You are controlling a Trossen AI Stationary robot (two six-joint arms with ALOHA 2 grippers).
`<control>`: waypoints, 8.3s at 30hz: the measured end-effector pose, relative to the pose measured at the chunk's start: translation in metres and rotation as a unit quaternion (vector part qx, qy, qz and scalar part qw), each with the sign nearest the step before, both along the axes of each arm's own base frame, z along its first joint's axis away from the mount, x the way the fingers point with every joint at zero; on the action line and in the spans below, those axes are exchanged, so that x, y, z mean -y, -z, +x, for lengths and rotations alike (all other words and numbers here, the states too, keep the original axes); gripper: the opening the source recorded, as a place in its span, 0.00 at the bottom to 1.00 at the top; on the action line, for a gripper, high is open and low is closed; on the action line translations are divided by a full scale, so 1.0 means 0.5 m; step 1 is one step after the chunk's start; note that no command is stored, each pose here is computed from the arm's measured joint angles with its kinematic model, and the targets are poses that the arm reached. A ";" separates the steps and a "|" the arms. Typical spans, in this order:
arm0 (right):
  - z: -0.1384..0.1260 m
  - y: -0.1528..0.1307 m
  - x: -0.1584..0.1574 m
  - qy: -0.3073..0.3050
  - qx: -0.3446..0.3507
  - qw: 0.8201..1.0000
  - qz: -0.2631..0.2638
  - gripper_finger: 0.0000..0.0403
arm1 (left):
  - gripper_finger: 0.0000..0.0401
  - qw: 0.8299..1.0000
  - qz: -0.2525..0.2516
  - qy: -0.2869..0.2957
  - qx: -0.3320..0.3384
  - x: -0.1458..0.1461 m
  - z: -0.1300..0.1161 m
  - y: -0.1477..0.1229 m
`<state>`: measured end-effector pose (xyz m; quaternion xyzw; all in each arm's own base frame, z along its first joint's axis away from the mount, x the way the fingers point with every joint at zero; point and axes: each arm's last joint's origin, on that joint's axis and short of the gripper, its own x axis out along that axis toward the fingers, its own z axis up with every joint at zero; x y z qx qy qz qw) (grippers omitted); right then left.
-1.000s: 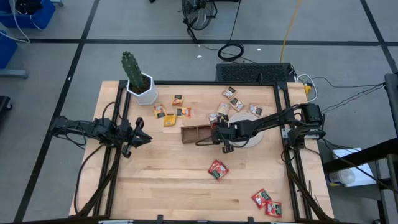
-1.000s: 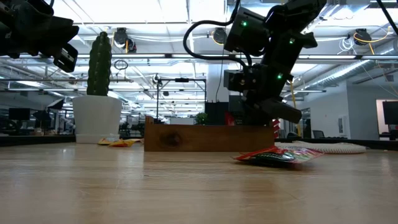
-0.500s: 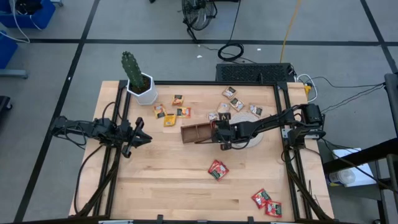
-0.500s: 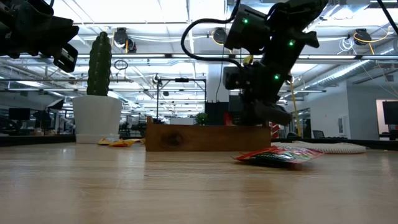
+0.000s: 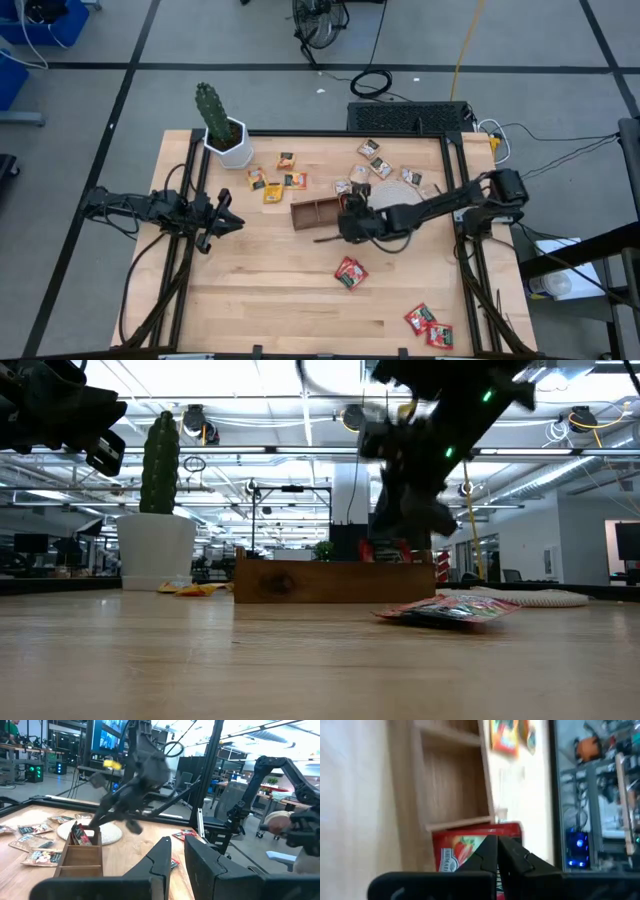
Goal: Pick & Place Tea
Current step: Put the red tea bag into the right section of the wooden organizer, then move the red tea bags to the center of the table, then put the red tea bag into the right section of the wooden organizer
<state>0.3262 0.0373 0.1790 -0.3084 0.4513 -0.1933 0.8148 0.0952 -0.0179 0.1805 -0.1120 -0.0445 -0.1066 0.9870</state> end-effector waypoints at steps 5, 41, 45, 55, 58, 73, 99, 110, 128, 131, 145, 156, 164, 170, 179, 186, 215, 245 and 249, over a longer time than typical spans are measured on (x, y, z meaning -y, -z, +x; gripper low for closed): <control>-0.047 -0.064 -0.075 -0.031 0.059 0.994 0.084 0.00 | 0.14 1.000 0.000 0.000 0.000 0.000 0.000 0.000; -0.429 0.101 -0.403 0.301 -0.172 0.645 0.681 0.00 | 0.14 1.000 0.000 0.000 0.000 0.000 0.000 0.000; -0.408 0.118 -0.393 0.282 -0.161 0.670 0.668 0.00 | 0.14 1.000 0.000 0.000 0.000 0.000 0.000 0.000; -0.338 0.165 -0.300 0.188 -0.016 0.779 0.598 0.00 | 0.14 1.000 0.000 0.000 0.000 0.000 0.000 0.000; -0.318 0.163 -0.270 0.159 0.051 0.818 0.551 0.00 | 0.14 1.000 0.000 0.000 0.000 0.000 0.000 0.000; -0.258 0.119 -0.242 -0.015 0.250 0.903 0.350 0.00 | 0.14 1.000 0.000 0.000 0.000 0.000 0.000 0.000; -0.073 0.012 -0.126 -0.201 0.074 0.908 0.361 0.61 | 0.14 1.000 0.000 0.000 0.000 0.000 0.000 0.000; 0.020 0.051 -0.150 -0.225 -0.163 0.930 0.242 0.61 | 0.14 1.000 0.000 -0.001 0.000 0.000 0.000 0.000; 0.047 0.083 -0.148 -0.211 -0.176 0.911 0.308 0.50 | 0.14 1.000 0.000 0.000 0.000 0.000 0.000 0.000; 0.047 0.083 -0.148 -0.206 -0.175 0.911 0.312 0.42 | 0.14 1.000 0.000 0.000 0.000 0.000 0.000 0.000; 0.025 0.008 -0.144 -0.152 -0.123 0.914 0.357 0.07 | 0.14 1.000 0.000 0.000 0.000 0.000 0.000 0.000; -0.051 -0.033 -0.107 0.041 0.115 0.968 0.220 0.06 | 0.14 1.000 0.000 0.000 0.000 0.000 0.000 0.000; -0.113 0.025 -0.034 0.124 0.398 0.895 0.162 0.08 | 0.14 1.000 0.000 0.000 -0.001 0.000 0.000 0.000; -0.134 0.075 0.009 0.134 0.429 0.872 0.195 0.06 | 0.14 1.000 0.000 0.000 0.000 0.000 0.000 0.000; -0.118 0.123 0.028 0.141 0.402 0.883 0.197 0.11 | 0.14 1.000 0.000 0.000 0.000 0.000 0.000 0.000; -0.115 0.131 0.030 0.137 0.399 0.887 0.189 0.15 | 0.14 1.000 0.000 0.000 0.000 0.000 0.000 0.000; -0.113 0.130 0.027 0.109 0.387 0.895 0.193 0.40 | 0.14 1.000 0.000 0.000 0.000 0.000 0.000 0.000; -0.081 0.105 -0.084 -0.160 0.196 0.966 0.057 0.49 | 0.14 1.000 0.000 0.000 0.000 0.000 0.000 0.000; -0.042 0.072 -0.106 -0.147 0.091 0.985 0.001 0.49 | 0.14 1.000 0.000 0.000 0.000 0.000 0.000 0.000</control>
